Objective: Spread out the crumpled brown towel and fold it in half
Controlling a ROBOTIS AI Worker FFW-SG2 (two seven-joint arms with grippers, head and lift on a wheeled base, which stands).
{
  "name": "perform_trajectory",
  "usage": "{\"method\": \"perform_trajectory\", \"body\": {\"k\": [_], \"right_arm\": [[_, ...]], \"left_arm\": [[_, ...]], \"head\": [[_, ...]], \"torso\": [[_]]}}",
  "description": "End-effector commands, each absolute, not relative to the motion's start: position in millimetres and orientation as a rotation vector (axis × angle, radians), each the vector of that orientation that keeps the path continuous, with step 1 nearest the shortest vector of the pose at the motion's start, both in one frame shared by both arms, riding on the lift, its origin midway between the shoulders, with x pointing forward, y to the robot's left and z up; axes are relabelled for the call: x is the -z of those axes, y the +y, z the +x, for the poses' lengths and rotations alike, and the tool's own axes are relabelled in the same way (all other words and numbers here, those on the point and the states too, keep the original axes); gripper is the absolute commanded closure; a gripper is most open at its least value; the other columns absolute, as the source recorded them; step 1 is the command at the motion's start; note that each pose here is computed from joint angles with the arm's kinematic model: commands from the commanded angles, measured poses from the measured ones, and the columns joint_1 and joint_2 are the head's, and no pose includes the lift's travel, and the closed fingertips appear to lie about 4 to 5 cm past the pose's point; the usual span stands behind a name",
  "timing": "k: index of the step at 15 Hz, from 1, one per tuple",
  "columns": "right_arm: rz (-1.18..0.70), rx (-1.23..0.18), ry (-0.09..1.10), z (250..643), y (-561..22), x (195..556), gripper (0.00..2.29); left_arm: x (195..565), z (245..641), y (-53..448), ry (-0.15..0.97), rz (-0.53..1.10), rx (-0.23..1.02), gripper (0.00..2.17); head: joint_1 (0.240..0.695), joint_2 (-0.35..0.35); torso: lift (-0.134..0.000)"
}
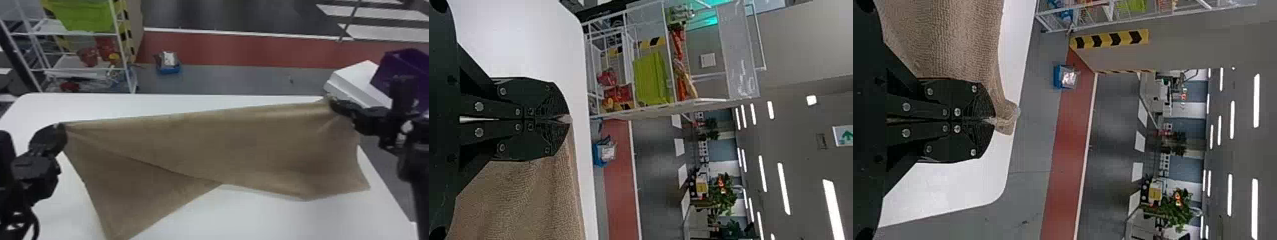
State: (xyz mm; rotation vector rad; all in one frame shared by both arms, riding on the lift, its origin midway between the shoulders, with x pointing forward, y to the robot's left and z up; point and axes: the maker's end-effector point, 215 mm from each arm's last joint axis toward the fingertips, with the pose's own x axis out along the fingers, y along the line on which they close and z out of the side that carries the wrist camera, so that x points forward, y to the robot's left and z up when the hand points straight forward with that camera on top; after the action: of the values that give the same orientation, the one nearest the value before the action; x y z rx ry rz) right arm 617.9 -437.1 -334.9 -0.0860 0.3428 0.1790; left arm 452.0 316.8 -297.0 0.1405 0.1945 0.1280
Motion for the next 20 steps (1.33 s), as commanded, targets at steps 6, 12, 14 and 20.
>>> {"method": "perform_trajectory", "body": {"k": [6, 12, 14, 20], "right_arm": [[-0.054, -0.189, 0.283, 556.5, -419.5, 290.2, 1.66], [0.055, -0.151, 0.333, 472.1, -405.8, 274.0, 1.65], [0.086, -0.155, 0.355, 445.3, -389.9, 274.2, 1.66], [0.193, -0.176, 0.469, 388.8, -335.8, 279.5, 1.66]], "left_arm": [[265.7, 435.1, 338.8, 0.154, 0.184, -0.176, 1.44], [244.4, 406.5, 355.3, 0.147, 0.233, -0.177, 1.44], [233.2, 398.3, 359.5, 0.141, 0.236, -0.160, 1.44], [229.8, 375.3, 378.0, 0.205, 0.188, -0.065, 1.44]], "head": [[0.695, -0.112], [0.695, -0.083], [0.695, -0.076], [0.695, -0.006]], "torso": [[-0.124], [-0.124], [-0.124], [-0.124]]}}
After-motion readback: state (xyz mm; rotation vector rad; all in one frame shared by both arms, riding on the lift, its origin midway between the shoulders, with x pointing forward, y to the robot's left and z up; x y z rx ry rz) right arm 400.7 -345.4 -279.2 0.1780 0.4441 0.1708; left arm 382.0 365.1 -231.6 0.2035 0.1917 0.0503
